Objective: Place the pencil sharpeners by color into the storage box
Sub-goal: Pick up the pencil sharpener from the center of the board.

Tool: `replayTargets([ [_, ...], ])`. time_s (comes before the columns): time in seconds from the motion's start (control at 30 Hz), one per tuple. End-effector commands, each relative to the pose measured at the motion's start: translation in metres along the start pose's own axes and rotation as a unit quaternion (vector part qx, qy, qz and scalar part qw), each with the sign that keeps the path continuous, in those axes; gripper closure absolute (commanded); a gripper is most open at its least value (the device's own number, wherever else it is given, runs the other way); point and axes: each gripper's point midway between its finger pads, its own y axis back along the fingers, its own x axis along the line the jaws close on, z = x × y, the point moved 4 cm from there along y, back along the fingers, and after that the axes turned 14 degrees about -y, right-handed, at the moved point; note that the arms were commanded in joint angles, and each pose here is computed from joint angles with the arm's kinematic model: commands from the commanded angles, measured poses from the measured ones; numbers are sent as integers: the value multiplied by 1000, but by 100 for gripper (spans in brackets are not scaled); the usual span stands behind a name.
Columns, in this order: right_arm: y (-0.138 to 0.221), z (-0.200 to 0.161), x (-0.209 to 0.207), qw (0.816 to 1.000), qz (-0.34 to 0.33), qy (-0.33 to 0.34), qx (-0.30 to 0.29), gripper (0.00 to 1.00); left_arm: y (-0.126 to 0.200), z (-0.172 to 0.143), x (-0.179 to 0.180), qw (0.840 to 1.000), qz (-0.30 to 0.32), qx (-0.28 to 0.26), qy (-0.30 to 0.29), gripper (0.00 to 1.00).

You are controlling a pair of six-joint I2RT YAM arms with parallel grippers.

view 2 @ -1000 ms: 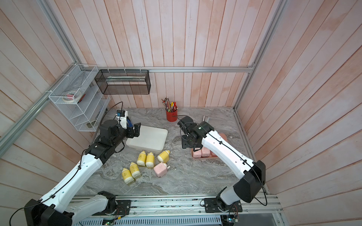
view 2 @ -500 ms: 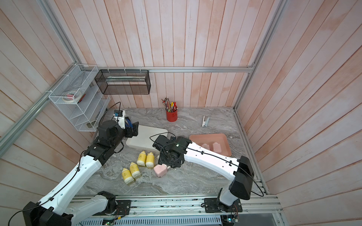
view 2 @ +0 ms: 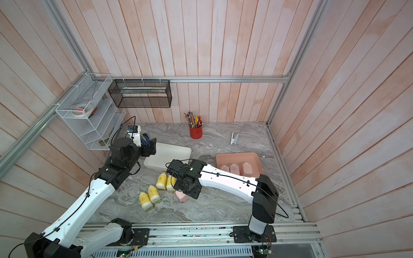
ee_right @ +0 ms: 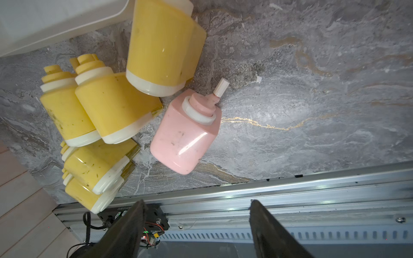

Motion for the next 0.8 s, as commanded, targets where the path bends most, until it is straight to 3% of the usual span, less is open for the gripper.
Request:
replayTargets([
  [0.0,-10,1,10,999,-9,-30,13,24,3,2,1,1000,4,-8,-6,0],
  [0.27,-33,3,27,999,-20,-23,26,24,2,1,-1,1000,0,-6,-6,0],
  [0.77,-57,9,16,998,-47,-37,37,25,4,3,-1,1000,-2,-12,-18,0],
])
